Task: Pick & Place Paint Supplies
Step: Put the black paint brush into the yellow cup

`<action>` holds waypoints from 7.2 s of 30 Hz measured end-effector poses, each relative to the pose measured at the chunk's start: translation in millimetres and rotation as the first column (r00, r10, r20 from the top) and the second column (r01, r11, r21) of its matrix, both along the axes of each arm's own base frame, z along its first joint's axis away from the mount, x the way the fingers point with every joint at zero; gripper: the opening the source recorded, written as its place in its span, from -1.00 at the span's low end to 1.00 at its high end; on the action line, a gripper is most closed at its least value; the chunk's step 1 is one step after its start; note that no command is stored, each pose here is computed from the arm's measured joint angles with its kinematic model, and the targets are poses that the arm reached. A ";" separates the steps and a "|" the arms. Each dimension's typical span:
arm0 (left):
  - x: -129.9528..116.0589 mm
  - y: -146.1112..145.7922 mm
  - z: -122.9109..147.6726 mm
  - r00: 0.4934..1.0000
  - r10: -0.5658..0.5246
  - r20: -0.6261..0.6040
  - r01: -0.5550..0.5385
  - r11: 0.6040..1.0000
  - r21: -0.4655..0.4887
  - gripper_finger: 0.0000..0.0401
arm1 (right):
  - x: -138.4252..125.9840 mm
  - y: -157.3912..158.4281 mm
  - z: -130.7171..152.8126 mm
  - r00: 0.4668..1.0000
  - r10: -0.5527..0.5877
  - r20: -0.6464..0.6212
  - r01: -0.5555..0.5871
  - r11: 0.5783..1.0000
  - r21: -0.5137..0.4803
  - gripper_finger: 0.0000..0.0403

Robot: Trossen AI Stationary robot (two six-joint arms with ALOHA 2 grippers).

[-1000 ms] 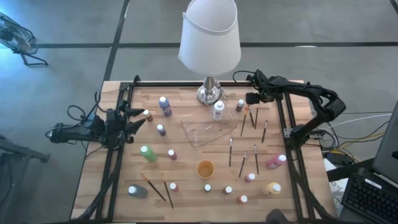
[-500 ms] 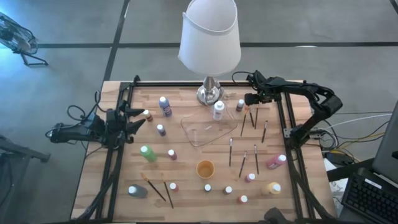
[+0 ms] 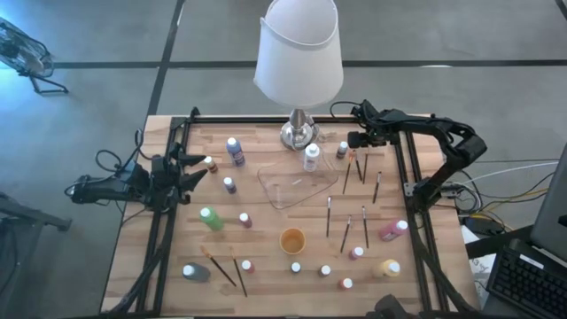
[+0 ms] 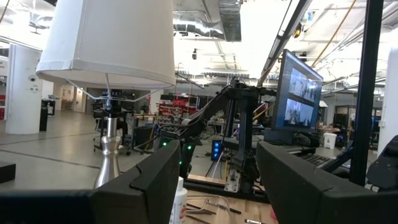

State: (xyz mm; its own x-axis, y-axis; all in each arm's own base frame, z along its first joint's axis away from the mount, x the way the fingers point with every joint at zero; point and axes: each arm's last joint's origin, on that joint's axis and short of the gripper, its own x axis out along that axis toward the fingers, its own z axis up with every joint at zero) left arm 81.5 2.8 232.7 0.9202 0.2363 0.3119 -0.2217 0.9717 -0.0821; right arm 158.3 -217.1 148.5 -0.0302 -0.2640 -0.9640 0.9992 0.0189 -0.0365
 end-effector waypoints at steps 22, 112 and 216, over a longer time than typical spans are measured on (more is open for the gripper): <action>0.0 0.0 0.0 1.000 0.000 0.000 0.000 1.000 0.000 0.09 | 0.9 1.8 1.4 0.998 -0.006 0.056 0.002 0.998 0.068 -0.54; 0.0 0.0 0.0 1.000 0.000 0.000 0.000 1.000 0.000 0.09 | -23.2 69.4 130.8 0.957 0.158 0.243 -0.011 0.856 -0.516 -0.96; 0.3 -0.1 -0.8 1.000 0.000 -0.009 0.000 1.000 0.001 0.09 | 160.9 348.6 11.7 0.042 0.981 0.188 -0.238 0.193 -0.952 -0.96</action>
